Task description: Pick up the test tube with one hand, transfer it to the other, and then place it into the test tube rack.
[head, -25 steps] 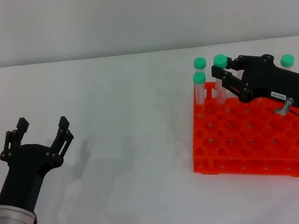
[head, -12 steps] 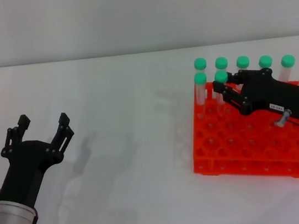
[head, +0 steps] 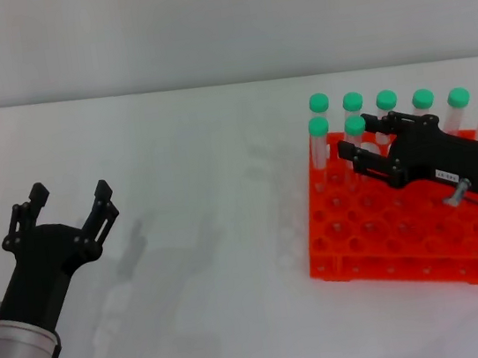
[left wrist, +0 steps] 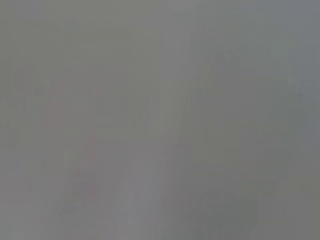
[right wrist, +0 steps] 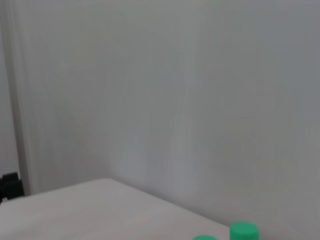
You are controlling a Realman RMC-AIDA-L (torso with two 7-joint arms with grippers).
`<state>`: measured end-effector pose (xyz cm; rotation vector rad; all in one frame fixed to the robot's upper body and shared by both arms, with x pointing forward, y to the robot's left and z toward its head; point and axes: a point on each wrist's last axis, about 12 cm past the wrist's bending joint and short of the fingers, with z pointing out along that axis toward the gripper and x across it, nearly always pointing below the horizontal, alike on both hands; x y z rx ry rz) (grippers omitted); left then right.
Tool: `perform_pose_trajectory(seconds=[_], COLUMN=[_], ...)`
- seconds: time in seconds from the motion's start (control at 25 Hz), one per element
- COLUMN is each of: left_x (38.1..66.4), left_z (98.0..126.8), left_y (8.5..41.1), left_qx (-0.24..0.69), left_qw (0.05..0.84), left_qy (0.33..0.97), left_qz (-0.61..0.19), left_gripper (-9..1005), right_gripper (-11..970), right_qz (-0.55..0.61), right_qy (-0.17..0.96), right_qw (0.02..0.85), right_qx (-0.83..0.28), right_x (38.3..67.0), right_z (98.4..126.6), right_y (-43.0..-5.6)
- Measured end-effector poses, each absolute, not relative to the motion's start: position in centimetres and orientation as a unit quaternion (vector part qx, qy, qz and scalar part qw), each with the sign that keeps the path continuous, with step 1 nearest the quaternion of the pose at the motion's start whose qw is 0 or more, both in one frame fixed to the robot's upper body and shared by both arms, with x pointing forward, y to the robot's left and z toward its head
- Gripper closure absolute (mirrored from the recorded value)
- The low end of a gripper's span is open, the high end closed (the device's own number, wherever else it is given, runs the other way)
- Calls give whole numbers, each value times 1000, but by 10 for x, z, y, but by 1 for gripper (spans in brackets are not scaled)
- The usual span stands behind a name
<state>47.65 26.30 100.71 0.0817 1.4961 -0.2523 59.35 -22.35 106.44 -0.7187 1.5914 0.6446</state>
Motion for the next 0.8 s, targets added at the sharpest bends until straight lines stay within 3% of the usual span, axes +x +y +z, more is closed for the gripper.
perform_pose_trajectory(seconds=[0.08, 0.4, 0.68, 0.8], left_x=[477, 478, 478, 480], left_z=[1007, 1008, 1008, 1009], left_y=[263, 262, 264, 264], left_qx=[37, 37, 35, 37], left_qw=[725, 726, 726, 727], left_qy=[678, 677, 677, 676], left_qz=[-115, -117, -114, -114], left_gripper=[108, 108, 108, 108], right_gripper=[409, 249, 135, 140], right_qz=[285, 314, 154, 84], right_qy=[684, 674, 669, 673], right_qw=[599, 628, 726, 735], right_qx=[-303, -231, -47, 11], right_x=[592, 561, 523, 512], right_z=[1065, 1066, 1058, 1052], right_y=[-226, -277, -369, -395])
